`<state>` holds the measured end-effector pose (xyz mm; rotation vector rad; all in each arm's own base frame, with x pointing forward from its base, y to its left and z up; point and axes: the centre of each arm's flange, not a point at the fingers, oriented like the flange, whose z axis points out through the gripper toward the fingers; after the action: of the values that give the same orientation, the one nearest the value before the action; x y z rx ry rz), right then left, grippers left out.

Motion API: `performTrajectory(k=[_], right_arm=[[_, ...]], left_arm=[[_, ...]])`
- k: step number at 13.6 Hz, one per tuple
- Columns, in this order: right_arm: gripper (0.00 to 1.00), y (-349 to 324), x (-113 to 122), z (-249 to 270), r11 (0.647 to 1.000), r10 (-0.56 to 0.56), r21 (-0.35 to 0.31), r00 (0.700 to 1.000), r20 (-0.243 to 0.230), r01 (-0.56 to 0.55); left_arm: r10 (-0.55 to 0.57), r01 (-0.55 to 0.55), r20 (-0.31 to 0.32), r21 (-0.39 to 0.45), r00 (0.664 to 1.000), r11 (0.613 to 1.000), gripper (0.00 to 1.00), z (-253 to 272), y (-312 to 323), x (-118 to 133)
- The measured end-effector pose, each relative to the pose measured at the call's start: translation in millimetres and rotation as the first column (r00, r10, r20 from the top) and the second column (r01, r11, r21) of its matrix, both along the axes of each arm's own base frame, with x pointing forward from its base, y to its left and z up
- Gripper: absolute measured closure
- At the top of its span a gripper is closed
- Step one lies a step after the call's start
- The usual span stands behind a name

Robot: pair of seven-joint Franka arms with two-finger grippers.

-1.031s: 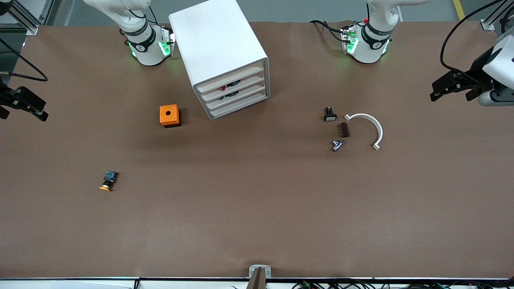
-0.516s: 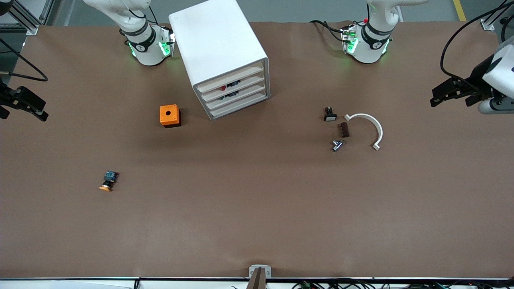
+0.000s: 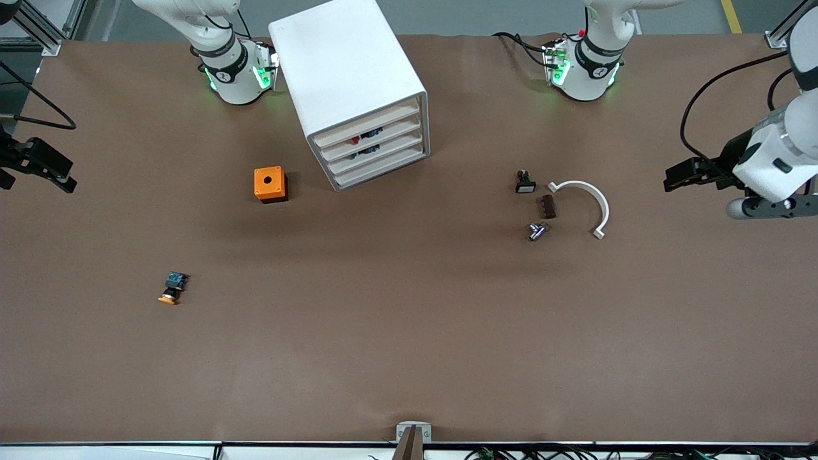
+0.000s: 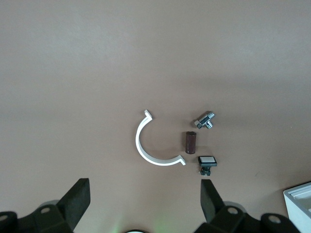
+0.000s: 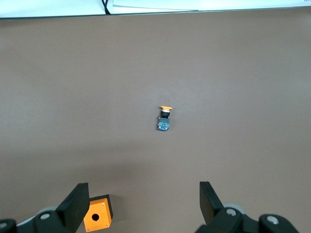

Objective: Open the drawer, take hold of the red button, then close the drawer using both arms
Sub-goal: 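Reach the left gripper toward the white cabinet's drawer front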

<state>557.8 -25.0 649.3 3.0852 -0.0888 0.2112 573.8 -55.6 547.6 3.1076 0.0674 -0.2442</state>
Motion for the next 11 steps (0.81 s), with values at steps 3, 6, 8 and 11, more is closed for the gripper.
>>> performTrajectory(k=[3,6,8,11], right_arm=[[0.0,0.0,0.0,0.2,1.0,0.0,0.0,1.0,0.0,0.0],[0.0,-0.1,0.0,0.2,1.0,0.0,0.0,1.0,0.0,0.0],[0.0,-0.1,0.0,0.3,1.0,0.0,0.0,1.0,0.0,0.0],[0.0,-0.2,-0.1,0.4,1.0,0.0,0.0,1.0,0.0,0.0]], left_arm=[[0.056,-0.054,-0.06,0.029,0.997,0.998,0.0,-40.5,-46.7,9.3],[0.103,-0.095,-0.116,0.071,0.988,0.993,0.0,-79.9,-92.6,12.6],[0.179,-0.165,-0.139,0.108,0.974,0.98,0.0,-100.1,-123.5,14.8],[0.334,-0.313,-0.209,0.127,0.919,0.941,0.0,-127.7,-171.5,17.0]])
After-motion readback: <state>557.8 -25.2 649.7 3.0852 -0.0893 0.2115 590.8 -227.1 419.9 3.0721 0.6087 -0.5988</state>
